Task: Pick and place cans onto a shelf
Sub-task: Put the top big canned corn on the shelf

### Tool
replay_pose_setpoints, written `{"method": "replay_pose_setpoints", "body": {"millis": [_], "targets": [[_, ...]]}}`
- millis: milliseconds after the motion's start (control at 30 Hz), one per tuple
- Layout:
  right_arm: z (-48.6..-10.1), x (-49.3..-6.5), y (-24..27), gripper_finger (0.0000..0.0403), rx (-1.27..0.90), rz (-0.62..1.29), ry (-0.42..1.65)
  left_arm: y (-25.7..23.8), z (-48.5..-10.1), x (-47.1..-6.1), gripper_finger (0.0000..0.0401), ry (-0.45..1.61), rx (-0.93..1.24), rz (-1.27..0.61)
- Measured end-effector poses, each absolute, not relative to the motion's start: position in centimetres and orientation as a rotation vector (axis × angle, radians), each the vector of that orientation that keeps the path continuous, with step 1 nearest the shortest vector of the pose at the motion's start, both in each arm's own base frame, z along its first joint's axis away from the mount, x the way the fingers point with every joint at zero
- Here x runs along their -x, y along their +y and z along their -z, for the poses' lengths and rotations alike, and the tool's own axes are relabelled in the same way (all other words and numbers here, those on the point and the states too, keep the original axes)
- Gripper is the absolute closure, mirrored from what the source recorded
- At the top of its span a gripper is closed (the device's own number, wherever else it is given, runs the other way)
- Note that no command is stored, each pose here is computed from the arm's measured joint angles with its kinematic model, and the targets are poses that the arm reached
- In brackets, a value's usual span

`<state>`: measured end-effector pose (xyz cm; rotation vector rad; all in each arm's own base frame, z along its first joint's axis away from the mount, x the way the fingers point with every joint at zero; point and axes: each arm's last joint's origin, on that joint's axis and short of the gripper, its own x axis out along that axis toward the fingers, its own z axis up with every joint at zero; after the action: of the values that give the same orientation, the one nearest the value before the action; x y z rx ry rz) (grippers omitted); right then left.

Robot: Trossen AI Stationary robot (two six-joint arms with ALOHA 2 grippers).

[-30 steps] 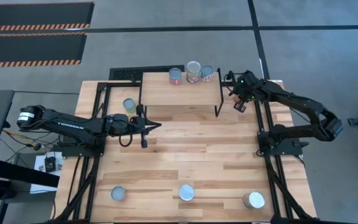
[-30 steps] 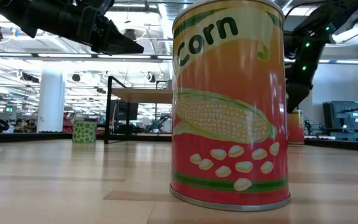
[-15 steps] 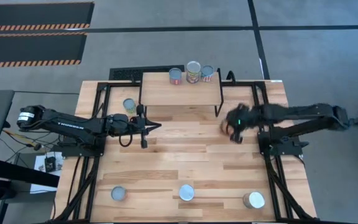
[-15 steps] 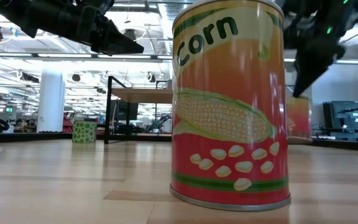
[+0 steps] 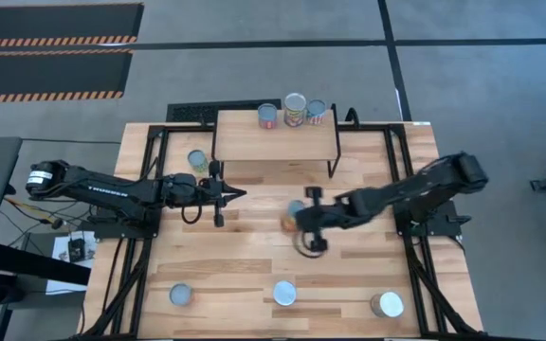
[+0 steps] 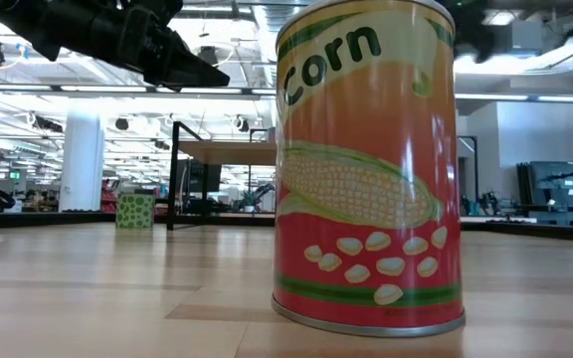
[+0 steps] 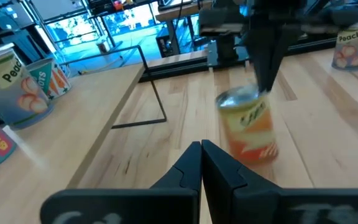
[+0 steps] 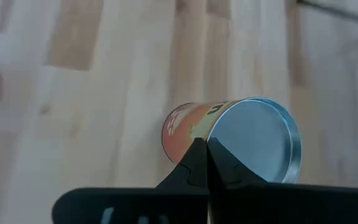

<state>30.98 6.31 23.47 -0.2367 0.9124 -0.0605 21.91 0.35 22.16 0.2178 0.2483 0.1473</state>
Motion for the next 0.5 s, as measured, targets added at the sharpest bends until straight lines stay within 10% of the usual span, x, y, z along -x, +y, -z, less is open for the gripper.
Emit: {"method": "replay_pose_setpoints", "body": {"millis": [500], "targets": [[-22.1, -39.1, 2.7, 0.0397, 0.395, -0.066, 1.022, 0.0, -22.0, -21.9, 0.0401, 0.269, -0.237, -0.126]]}}
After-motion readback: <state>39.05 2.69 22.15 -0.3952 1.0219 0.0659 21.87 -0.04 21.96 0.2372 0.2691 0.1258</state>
